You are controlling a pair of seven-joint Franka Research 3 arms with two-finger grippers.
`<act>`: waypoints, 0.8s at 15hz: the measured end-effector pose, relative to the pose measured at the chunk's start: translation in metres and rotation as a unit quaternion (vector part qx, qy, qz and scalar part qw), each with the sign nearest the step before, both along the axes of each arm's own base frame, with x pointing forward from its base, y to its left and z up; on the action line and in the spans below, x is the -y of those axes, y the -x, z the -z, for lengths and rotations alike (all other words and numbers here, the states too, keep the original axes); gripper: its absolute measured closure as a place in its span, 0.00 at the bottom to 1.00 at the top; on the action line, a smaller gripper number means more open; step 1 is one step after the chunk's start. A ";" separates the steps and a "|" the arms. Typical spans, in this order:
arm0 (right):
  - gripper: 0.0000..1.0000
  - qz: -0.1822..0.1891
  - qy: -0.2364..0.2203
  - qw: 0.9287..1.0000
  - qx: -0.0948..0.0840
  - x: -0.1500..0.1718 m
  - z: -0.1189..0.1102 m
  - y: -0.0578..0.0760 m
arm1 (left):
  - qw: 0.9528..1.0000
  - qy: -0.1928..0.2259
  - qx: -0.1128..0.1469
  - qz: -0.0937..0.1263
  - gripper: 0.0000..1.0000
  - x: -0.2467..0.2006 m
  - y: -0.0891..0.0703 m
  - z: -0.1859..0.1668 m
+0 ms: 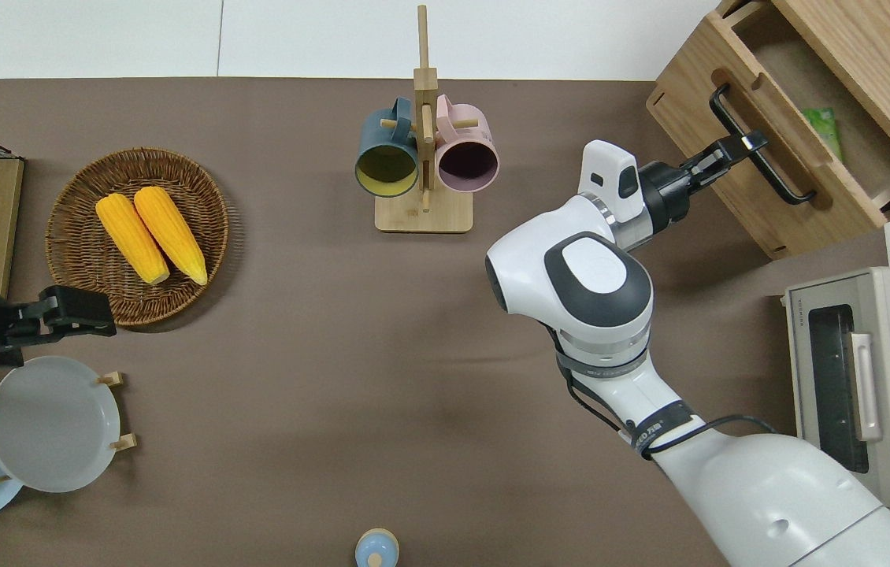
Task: Slide drawer open with right arm
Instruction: 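Pull the drawer handle toward the robot with the right gripper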
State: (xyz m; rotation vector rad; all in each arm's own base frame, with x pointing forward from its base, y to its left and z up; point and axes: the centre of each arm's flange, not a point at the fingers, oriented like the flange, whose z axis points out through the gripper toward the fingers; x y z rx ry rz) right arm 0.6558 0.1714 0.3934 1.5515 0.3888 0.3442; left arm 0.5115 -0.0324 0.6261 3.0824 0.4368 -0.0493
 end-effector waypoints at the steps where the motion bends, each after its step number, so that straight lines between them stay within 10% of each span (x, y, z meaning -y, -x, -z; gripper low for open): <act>1: 0.82 0.003 0.001 1.000 0.000 -0.010 0.000 0.006 | 1.000 0.000 0.000 0.000 0.00 0.000 0.000 0.000; 12: 0.82 0.013 0.000 1.000 -0.006 -0.107 -0.001 0.065 | 1.000 0.000 0.000 0.000 0.00 0.000 0.000 0.000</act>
